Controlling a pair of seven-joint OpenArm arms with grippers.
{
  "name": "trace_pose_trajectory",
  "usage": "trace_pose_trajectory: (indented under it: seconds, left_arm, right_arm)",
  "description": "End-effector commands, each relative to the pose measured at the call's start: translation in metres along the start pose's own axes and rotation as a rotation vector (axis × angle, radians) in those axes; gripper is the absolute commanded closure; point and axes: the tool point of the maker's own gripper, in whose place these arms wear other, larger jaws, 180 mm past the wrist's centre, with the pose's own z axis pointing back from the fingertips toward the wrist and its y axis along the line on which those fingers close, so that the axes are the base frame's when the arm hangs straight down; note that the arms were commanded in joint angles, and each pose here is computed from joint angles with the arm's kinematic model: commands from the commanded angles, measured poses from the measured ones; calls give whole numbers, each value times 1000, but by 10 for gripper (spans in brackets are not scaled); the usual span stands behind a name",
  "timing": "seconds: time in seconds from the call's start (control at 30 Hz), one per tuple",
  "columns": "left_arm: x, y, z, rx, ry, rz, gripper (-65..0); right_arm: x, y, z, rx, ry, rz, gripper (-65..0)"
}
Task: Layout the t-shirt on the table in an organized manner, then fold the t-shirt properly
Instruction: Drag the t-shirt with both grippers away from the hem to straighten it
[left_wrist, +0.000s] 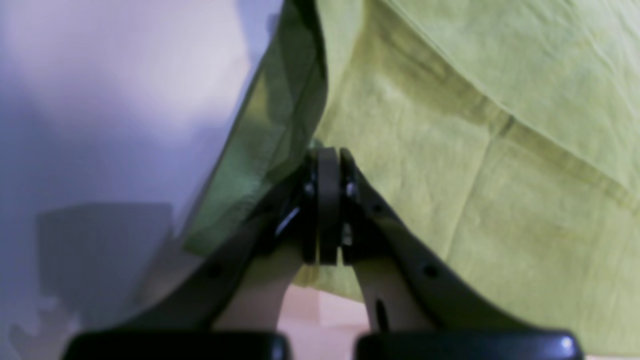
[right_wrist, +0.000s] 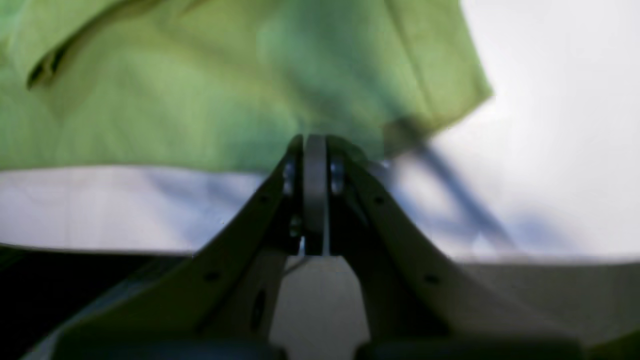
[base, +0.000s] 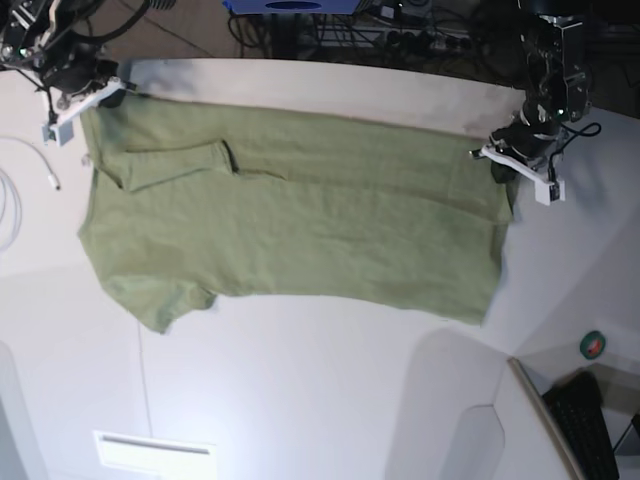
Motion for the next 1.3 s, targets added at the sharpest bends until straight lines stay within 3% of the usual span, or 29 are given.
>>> trace_pose_trajectory:
  seconds: [0.0, 0.2, 0.4, 0.53, 0.77, 1.07, 1.27]
  left_arm:
    - [11, 11, 6, 27, -31, -4, 0]
    - [6, 27, 16, 61, -31, 8, 0]
    - [18, 21, 17, 48, -62, -2, 0]
    - [32, 15, 20, 36, -97, -15, 0]
    - [34, 13, 20, 33, -103, -19, 0]
    - [-8, 29, 5, 68, 11, 25, 0]
    - [-18, 35, 12, 78, 28, 29, 0]
  right_arm:
    - [7, 2, 4, 1, -33, 6, 0]
    - [3, 5, 7, 1, -36, -3, 0]
    - [32, 13, 26, -16, -120, 54, 0]
    - [54, 22, 20, 6, -161, 57, 0]
    - [48, 15, -16, 50, -78, -7, 0]
    - [5, 2, -13, 26, 3, -32, 0]
    - [-11, -4, -10, 12, 32, -40, 0]
